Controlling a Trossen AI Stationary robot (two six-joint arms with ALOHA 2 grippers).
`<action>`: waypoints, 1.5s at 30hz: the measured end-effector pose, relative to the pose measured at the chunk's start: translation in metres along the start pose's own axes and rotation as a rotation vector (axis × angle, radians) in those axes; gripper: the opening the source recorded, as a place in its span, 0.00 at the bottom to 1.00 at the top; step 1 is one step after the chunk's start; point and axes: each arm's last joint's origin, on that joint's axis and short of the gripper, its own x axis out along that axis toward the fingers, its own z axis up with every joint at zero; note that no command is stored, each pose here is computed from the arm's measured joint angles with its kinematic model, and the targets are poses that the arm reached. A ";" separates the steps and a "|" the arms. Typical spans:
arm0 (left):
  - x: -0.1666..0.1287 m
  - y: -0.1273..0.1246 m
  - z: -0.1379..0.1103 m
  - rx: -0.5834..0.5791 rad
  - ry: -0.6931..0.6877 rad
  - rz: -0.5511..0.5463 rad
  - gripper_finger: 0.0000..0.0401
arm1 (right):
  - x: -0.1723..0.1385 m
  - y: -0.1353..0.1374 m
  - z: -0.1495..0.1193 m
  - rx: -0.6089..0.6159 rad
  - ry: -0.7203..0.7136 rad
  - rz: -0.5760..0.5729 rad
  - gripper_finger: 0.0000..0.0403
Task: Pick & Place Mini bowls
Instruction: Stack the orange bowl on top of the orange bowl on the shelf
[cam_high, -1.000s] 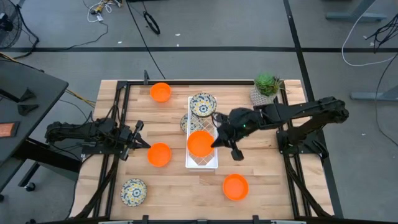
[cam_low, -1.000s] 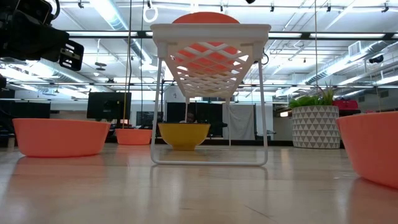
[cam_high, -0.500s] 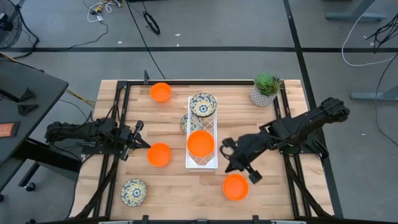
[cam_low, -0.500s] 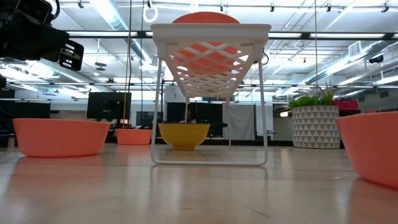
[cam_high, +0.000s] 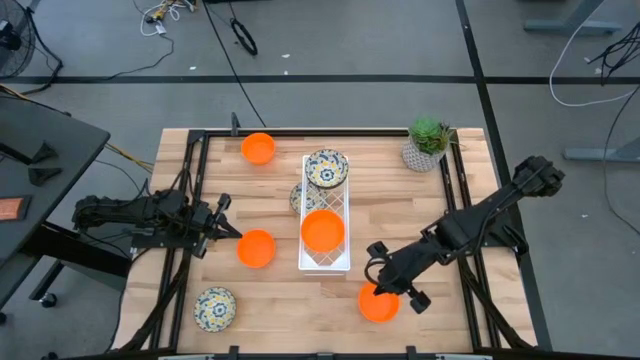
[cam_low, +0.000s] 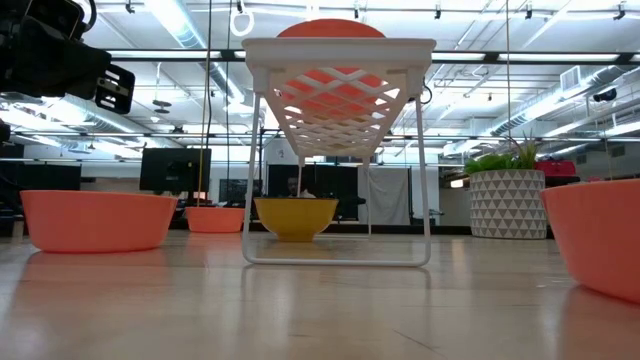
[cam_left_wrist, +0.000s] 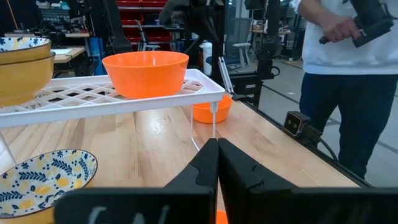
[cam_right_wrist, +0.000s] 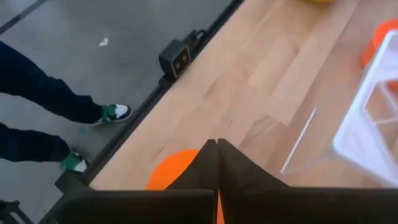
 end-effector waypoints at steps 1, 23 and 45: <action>0.000 0.000 0.000 0.000 0.000 0.000 0.04 | 0.001 0.001 -0.003 0.007 0.009 0.002 0.00; 0.000 0.000 0.000 0.000 0.001 0.000 0.04 | 0.014 0.004 -0.061 0.268 0.065 -0.060 0.00; 0.000 0.000 0.000 0.000 0.000 0.000 0.03 | 0.020 0.003 -0.063 0.416 -0.020 -0.050 0.00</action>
